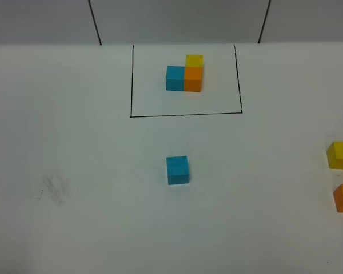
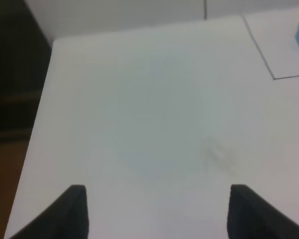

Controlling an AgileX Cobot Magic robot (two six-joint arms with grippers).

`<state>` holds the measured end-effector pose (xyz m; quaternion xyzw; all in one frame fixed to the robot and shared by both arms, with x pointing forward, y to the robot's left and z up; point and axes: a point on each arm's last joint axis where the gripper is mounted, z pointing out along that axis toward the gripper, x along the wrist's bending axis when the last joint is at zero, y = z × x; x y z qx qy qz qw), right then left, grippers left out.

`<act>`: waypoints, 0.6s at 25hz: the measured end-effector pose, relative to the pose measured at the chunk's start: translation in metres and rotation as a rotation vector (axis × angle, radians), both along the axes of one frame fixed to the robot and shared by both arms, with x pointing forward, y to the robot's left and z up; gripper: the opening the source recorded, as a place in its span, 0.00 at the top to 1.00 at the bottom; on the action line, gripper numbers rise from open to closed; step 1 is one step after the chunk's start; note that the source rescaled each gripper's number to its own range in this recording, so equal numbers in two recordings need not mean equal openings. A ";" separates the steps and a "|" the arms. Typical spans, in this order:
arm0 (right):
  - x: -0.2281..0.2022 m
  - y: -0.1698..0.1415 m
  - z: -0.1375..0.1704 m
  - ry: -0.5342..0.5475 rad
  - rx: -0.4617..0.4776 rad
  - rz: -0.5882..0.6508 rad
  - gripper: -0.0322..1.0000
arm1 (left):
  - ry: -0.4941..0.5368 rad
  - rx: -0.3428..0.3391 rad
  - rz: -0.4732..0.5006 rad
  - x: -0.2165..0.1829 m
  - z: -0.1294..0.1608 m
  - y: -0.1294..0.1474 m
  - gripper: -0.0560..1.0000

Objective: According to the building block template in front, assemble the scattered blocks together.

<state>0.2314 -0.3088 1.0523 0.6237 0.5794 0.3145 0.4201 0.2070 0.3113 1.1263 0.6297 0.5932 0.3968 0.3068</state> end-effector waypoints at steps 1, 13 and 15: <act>0.000 0.000 0.000 0.000 0.000 0.000 0.20 | 0.013 -0.012 0.031 0.000 -0.008 -0.001 0.62; 0.000 0.000 0.000 0.000 0.002 -0.001 0.20 | 0.070 -0.131 0.069 0.014 -0.068 -0.009 0.62; 0.000 0.000 0.000 0.000 0.001 0.000 0.20 | 0.075 -0.142 0.075 0.017 -0.074 -0.009 0.62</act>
